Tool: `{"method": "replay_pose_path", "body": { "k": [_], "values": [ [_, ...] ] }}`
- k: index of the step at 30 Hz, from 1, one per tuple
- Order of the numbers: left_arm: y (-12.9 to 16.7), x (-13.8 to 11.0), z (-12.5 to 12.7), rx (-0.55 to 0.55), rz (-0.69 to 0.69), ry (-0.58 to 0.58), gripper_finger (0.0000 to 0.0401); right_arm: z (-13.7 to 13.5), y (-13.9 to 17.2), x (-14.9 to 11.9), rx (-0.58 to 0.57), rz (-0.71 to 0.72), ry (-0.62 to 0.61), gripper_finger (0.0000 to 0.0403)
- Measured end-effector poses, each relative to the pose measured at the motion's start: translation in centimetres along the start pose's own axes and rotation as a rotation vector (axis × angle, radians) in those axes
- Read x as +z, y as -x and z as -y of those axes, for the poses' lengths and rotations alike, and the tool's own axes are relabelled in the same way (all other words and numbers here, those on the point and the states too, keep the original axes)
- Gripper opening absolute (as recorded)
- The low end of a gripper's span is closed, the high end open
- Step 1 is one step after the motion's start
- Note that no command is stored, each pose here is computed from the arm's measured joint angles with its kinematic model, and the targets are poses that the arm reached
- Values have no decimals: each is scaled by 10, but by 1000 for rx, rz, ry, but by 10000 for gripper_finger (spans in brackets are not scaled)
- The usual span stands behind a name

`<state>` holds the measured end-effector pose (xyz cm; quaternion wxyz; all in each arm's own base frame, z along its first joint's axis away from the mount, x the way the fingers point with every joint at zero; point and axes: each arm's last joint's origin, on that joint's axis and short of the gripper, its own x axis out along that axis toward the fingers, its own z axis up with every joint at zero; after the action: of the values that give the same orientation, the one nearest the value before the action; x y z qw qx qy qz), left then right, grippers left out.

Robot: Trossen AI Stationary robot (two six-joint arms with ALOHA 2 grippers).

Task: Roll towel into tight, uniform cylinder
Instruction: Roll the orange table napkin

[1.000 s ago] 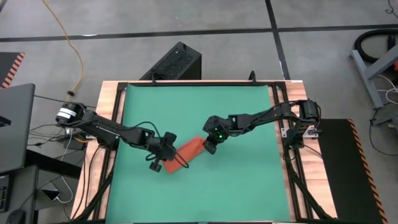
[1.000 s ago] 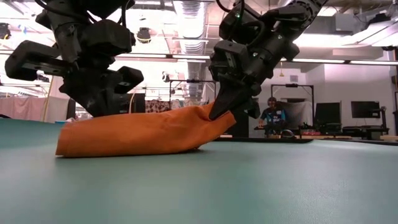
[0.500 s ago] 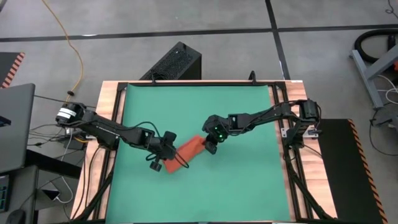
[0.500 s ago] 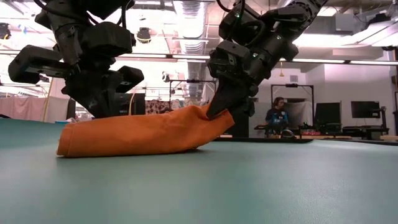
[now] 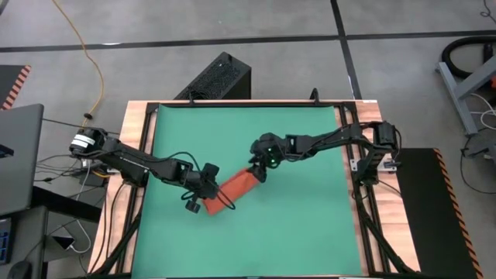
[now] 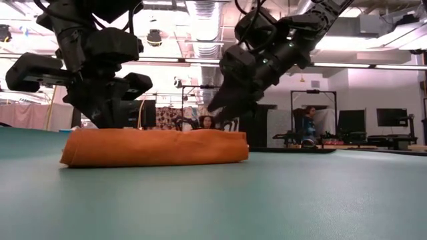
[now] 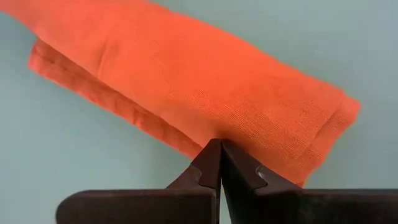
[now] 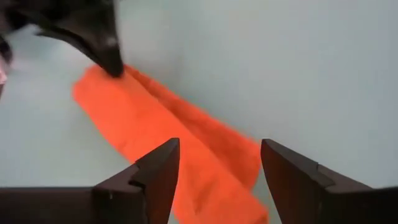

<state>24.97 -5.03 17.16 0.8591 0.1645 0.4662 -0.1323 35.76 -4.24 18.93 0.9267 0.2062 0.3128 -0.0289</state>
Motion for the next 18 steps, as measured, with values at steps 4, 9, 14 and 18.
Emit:
{"method": "replay_pose_path", "body": {
  "k": [4, 9, 14, 18],
  "values": [
    [0, -4, 0, 16, -45, 20, 0, -15, -2, 2, 81, 63, 155, 224],
    [1, -9, 1, 55, -108, 23, 0, -27, -5, -13, 112, 124, 271, 150],
    [1, -9, 3, 55, -109, 13, 0, -19, -7, -21, 53, 155, 274, 60],
    [1, -8, 7, 70, -113, 25, 0, -10, -25, -32, 39, 128, 271, 11]
  ]
}}
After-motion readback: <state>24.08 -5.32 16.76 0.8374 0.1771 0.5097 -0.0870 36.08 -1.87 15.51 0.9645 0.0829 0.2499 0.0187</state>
